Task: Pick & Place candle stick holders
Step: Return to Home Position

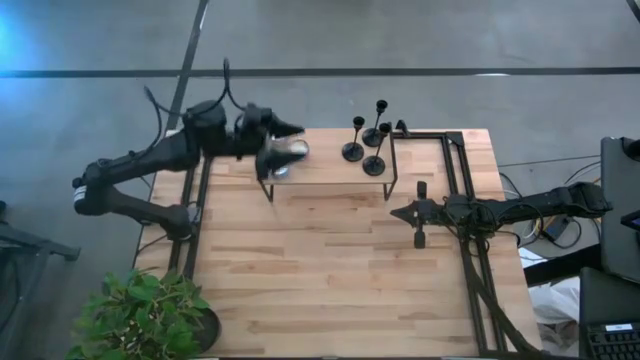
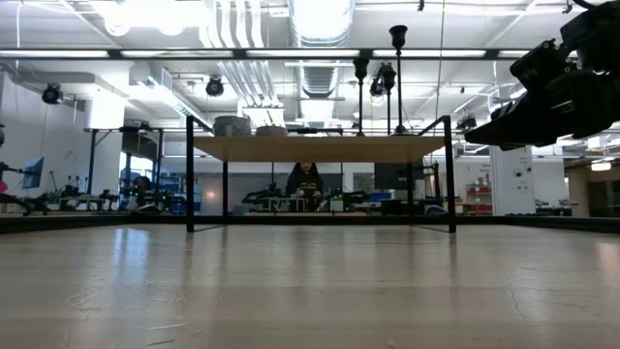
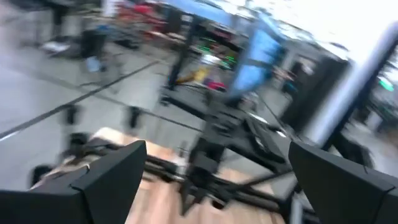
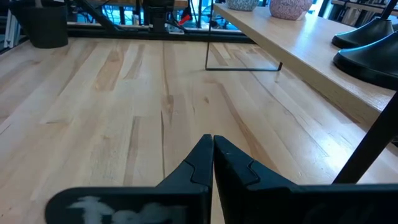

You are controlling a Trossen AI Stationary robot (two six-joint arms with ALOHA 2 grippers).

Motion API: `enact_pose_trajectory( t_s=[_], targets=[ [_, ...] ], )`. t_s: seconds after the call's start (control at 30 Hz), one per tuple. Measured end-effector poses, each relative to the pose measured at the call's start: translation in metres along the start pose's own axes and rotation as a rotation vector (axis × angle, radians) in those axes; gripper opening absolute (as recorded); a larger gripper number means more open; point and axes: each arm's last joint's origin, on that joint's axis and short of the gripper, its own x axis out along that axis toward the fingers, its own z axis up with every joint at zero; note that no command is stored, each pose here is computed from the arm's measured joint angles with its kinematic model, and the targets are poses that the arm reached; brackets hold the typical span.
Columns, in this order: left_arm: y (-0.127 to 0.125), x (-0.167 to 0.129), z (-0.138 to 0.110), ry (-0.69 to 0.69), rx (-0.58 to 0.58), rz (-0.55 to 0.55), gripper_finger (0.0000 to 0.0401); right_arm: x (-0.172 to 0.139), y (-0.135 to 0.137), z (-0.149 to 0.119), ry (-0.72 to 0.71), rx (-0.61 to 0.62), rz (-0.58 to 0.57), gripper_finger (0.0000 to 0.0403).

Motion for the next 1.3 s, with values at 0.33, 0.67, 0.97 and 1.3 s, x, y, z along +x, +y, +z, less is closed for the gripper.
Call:
enact_pose_trajectory(
  t_s=[0.33, 0.67, 0.97, 1.3],
  targets=[
    [-0.038, -0.028, -0.049, -0.122, 0.219, -0.248, 0.0399, 0.0, 0.0, 0.0, 0.0, 0.0, 0.0, 0.0009],
    [-0.034, -0.057, -0.109, -0.294, 0.265, -0.363, 0.0399, 0.0, 0.0, 0.0, 0.0, 0.0, 0.0, 0.0009],
    [-0.027, -0.071, -0.125, -0.295, 0.264, -0.339, 0.0399, 0.0, 0.0, 0.0, 0.0, 0.0, 0.0, 0.0008],
    [-0.017, -0.086, -0.152, -0.293, 0.261, -0.347, 0.0399, 0.0, 0.0, 0.0, -0.001, 0.0, 0.001, 0.0008]
  ],
)
